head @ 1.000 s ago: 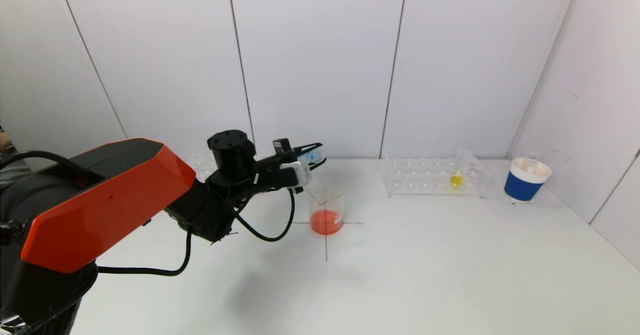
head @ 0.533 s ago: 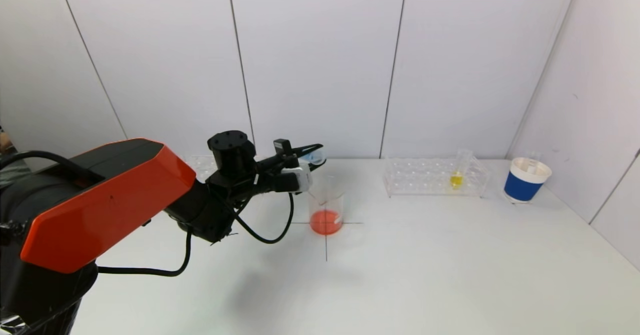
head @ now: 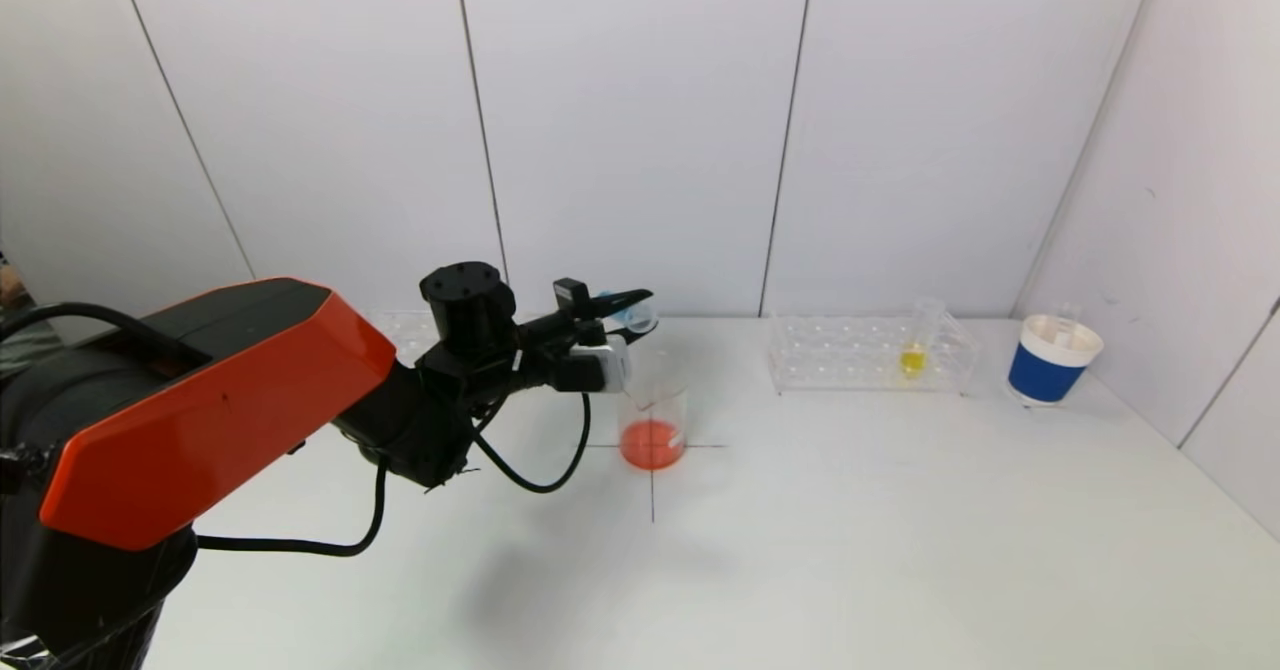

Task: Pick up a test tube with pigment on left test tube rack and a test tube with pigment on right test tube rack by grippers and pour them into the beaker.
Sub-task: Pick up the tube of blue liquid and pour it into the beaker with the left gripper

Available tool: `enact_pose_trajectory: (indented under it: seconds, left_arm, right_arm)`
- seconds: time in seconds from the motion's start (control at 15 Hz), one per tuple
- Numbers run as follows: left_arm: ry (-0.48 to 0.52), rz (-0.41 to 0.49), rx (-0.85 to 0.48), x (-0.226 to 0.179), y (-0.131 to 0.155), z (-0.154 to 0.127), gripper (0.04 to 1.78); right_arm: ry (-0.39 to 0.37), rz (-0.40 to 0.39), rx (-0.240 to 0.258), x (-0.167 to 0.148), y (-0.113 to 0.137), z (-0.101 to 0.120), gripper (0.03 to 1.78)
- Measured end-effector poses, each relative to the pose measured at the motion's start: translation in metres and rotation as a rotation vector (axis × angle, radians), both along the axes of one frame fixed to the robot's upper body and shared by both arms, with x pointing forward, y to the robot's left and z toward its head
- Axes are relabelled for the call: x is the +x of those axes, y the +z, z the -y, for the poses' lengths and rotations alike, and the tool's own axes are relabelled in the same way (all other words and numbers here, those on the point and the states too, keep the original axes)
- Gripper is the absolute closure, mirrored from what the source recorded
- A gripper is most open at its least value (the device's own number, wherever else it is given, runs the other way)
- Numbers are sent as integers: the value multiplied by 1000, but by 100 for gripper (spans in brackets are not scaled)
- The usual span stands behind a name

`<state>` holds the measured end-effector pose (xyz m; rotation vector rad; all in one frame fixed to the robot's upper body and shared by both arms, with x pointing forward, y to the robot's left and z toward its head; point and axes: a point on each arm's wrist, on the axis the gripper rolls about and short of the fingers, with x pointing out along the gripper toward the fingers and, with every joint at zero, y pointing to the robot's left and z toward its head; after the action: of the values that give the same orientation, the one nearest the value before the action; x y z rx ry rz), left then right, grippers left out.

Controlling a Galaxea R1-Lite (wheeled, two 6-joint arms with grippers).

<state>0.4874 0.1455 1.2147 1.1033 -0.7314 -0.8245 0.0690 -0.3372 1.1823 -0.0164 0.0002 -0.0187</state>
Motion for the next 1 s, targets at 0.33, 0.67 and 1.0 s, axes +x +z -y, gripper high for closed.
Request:
enact_pose_trajectory:
  seconds: [0.33, 0.67, 1.0]
  left_arm:
    - [-1, 28, 17, -2, 0, 4, 137]
    - [2, 58, 32, -2, 1, 4, 137]
    - [-2, 71, 38, -2, 2, 3, 137]
  right_arm:
    - [0, 0, 0, 0, 0, 0, 4]
    - [0, 0, 0, 0, 0, 0, 4]
    - [0, 0, 0, 0, 0, 0, 4]
